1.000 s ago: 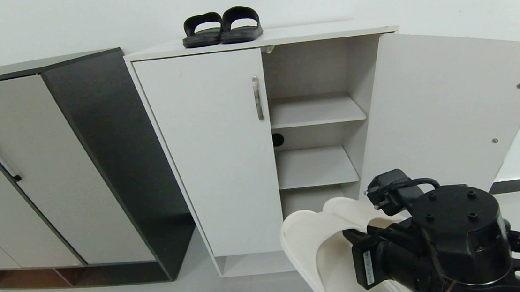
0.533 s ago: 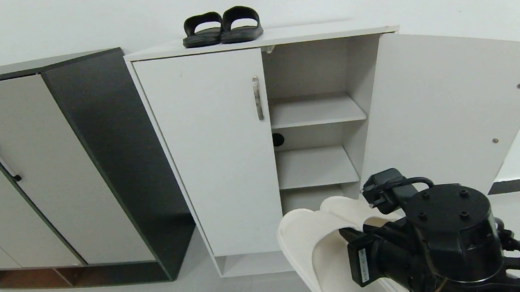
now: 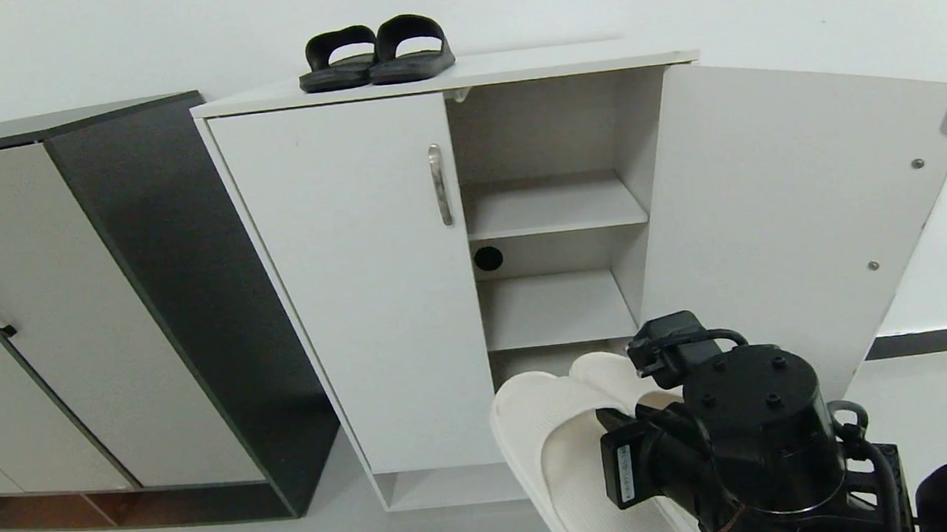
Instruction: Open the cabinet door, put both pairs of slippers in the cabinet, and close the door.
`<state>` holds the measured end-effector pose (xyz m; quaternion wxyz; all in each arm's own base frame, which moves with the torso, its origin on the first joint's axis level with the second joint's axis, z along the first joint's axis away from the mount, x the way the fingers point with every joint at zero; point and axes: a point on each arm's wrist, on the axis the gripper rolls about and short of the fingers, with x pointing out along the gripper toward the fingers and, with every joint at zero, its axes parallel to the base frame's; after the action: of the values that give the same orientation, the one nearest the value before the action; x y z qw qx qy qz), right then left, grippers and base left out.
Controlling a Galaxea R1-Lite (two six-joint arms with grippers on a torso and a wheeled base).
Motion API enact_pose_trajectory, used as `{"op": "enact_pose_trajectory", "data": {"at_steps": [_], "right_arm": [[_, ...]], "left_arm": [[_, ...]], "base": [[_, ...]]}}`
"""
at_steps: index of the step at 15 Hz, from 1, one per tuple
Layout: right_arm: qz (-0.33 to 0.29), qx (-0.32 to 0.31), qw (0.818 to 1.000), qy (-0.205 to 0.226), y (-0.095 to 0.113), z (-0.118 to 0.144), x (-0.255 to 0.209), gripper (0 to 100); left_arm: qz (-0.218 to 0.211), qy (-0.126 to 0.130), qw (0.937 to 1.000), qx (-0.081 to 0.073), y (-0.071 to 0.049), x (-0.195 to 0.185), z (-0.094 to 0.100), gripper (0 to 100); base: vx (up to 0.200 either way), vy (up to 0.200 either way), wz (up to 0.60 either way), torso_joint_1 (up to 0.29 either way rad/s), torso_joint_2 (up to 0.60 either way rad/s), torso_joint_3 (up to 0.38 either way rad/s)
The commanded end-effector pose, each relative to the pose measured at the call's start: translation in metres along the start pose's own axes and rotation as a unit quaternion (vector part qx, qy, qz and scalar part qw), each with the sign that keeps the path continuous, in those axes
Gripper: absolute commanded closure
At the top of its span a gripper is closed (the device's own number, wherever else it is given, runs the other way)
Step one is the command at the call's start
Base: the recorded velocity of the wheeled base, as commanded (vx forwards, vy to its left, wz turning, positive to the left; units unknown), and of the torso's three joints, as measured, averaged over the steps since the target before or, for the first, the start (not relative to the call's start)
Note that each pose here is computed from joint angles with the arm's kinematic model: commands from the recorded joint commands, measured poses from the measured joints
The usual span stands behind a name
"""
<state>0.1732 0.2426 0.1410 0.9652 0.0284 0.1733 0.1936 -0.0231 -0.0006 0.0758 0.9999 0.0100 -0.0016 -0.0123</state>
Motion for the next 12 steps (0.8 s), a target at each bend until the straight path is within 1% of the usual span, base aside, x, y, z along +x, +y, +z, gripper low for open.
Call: {"op": "enact_pose_trajectory", "data": {"at_steps": [1, 3, 5, 12], "right_arm": [[-0.004, -0.003, 1.000, 0.009, 0.005, -0.006, 0.010, 100], [-0.025, 0.007, 1.000, 0.012, 0.008, -0.012, 0.020, 100], [-0.044, 0.003, 0.999, 0.019, 0.006, -0.019, 0.032, 100], [-0.059, 0.011, 0.998, 0.028, 0.006, -0.026, 0.049, 100]], "left_arm": [[0.000, 0.001, 1.0000, 0.000, 0.000, 0.000, 0.000, 100], [0.000, 0.001, 1.0000, 0.001, 0.000, 0.000, 0.000, 100], [0.000, 0.001, 1.0000, 0.000, 0.000, 0.000, 0.000, 100], [0.000, 0.002, 1.0000, 0.000, 0.000, 0.000, 0.000, 100]], "base": [[0.000, 0.000, 0.00, 0.000, 0.00, 0.000], [0.000, 0.000, 0.00, 0.000, 0.00, 0.000], [0.000, 0.000, 0.00, 0.000, 0.00, 0.000], [0.000, 0.000, 0.00, 0.000, 0.00, 0.000]]}}
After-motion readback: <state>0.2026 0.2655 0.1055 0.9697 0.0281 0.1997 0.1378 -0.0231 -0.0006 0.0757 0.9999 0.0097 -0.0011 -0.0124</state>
